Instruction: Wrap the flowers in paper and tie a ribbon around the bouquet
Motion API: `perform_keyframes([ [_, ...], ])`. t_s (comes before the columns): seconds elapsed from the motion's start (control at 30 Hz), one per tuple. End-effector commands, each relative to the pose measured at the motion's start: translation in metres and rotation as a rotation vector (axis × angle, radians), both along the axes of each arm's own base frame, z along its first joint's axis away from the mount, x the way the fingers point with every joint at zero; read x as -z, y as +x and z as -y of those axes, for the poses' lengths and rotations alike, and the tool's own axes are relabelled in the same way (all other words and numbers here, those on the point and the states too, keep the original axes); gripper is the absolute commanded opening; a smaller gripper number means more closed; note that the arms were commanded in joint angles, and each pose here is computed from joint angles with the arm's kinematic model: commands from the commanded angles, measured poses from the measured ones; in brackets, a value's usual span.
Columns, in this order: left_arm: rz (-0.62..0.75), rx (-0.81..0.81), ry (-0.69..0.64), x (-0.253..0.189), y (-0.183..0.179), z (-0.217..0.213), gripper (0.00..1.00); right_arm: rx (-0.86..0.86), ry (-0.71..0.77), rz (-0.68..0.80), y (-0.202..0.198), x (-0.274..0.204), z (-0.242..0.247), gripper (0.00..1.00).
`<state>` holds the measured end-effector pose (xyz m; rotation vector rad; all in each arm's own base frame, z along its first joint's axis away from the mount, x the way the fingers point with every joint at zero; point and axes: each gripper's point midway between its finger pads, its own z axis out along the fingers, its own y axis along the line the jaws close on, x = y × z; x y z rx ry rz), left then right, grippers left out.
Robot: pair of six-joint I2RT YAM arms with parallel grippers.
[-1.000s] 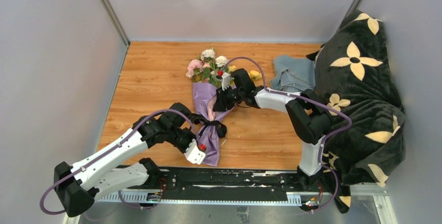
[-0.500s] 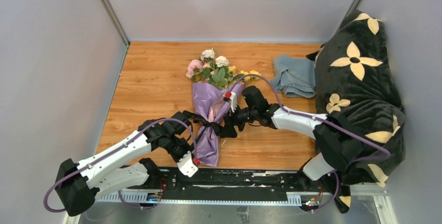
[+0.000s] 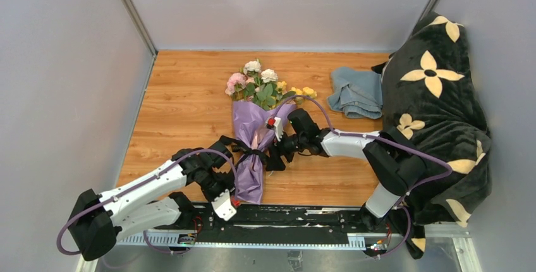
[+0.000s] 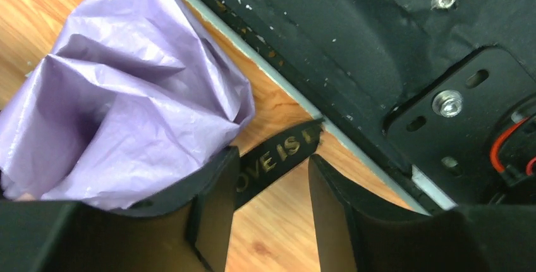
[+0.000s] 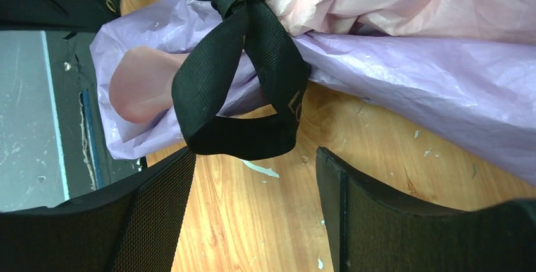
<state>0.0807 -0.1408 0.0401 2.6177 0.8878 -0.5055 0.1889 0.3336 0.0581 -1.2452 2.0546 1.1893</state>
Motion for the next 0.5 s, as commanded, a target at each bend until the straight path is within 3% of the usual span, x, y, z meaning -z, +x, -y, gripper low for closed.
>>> perform_keyframes([
  [0.0, 0.102, -0.083, 0.049, -0.015, 0.022, -0.008, 0.59, -0.04, 0.017, 0.074, 0.005, -0.002, -0.008, 0.75],
  [0.07, 0.16, -0.139, 0.065, -0.022, 0.037, -0.02, 0.63, -0.057, 0.029, 0.064, 0.002, 0.001, -0.008, 0.75],
  [0.2, 0.189, -0.355, -0.051, -0.035, 0.08, -0.035, 0.78, -0.074, 0.049, 0.055, 0.0, 0.01, -0.012, 0.75],
  [0.27, 0.246, -0.566, -0.148, -0.045, 0.128, -0.028, 0.86, -0.065, 0.045, 0.063, 0.005, 0.016, -0.014, 0.75],
  [0.37, 0.31, -0.752, -0.204, -0.046, 0.18, -0.022, 0.88, -0.046, 0.038, 0.082, 0.012, 0.024, -0.016, 0.75],
  [0.47, 0.335, -0.744, -0.244, -0.039, 0.197, -0.013, 0.9, -0.043, 0.039, 0.091, 0.015, 0.025, -0.018, 0.62],
])
